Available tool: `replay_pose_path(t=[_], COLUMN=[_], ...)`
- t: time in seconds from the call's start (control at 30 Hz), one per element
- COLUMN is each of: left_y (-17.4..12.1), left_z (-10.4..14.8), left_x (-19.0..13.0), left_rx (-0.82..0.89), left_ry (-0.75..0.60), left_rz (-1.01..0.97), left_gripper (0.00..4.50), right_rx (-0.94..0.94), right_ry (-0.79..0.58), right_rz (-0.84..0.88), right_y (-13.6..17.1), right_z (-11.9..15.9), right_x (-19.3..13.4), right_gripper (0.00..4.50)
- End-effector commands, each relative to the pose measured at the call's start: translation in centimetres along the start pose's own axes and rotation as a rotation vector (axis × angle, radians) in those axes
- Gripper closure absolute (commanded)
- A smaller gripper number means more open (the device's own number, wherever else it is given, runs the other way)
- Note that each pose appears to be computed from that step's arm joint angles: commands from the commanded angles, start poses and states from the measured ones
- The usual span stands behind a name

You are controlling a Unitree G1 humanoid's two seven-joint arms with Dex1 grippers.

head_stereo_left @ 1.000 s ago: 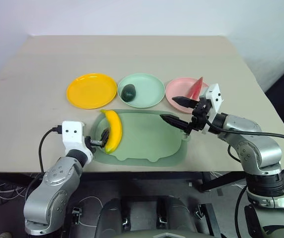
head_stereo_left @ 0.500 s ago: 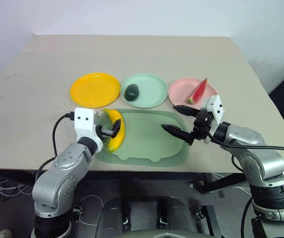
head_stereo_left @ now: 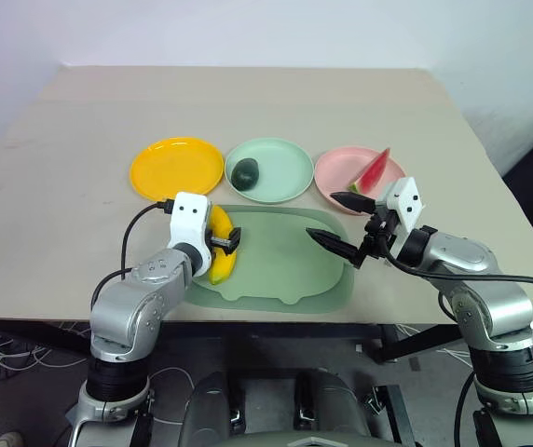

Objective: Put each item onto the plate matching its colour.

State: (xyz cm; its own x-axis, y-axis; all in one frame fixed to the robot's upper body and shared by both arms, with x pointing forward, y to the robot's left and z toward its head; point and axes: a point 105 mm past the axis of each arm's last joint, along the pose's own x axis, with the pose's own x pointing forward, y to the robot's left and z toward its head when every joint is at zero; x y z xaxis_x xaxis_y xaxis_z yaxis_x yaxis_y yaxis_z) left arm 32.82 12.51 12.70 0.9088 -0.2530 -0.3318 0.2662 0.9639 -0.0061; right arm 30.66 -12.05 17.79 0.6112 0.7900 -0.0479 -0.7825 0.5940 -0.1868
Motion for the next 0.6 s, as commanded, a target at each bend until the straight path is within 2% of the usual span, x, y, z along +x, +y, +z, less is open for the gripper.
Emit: replay_pose_path(t=[0.03, 0.07, 0.17, 0.3, 0.43, 0.6], left_y=[1.1, 1.1, 1.3, 1.5, 1.5, 1.7], left_z=[-0.6, -0.7, -0.7, -1.1, -1.5, -0.4], left_x=[-0.1, -0.1, -0.3, -0.3, -0.2, -0.5], left_rx=[0.027, 0.032, 0.026, 0.006, -0.025, -0.022], left_ry=[0.048, 0.057, 0.062, 0.086, 0.11, 0.046], left_rz=[0.063, 0.063, 0.075, 0.084, 0.086, 0.098], left_gripper=[0.0, 0.0, 0.52, 1.74, 2.53, 2.66], right_rx=[-0.036, -0.041, -0.051, -0.076, -0.109, -0.119], right_ry=[-0.032, -0.028, -0.022, -0.003, 0.029, 0.029], right_rz=[0.012, 0.02, 0.022, 0.032, 0.039, 0.038], right_y=[0.4, 0.5, 0.3, 0.0, -0.3, -0.5], right_z=[0.8, 0.7, 0.6, 0.3, -0.2, -0.3], right_x=[0.3, 0.4, 0.6, 0.8, 0.9, 1.0], right_gripper=[0.01, 0.01, 0.0, 0.0, 0.0, 0.0])
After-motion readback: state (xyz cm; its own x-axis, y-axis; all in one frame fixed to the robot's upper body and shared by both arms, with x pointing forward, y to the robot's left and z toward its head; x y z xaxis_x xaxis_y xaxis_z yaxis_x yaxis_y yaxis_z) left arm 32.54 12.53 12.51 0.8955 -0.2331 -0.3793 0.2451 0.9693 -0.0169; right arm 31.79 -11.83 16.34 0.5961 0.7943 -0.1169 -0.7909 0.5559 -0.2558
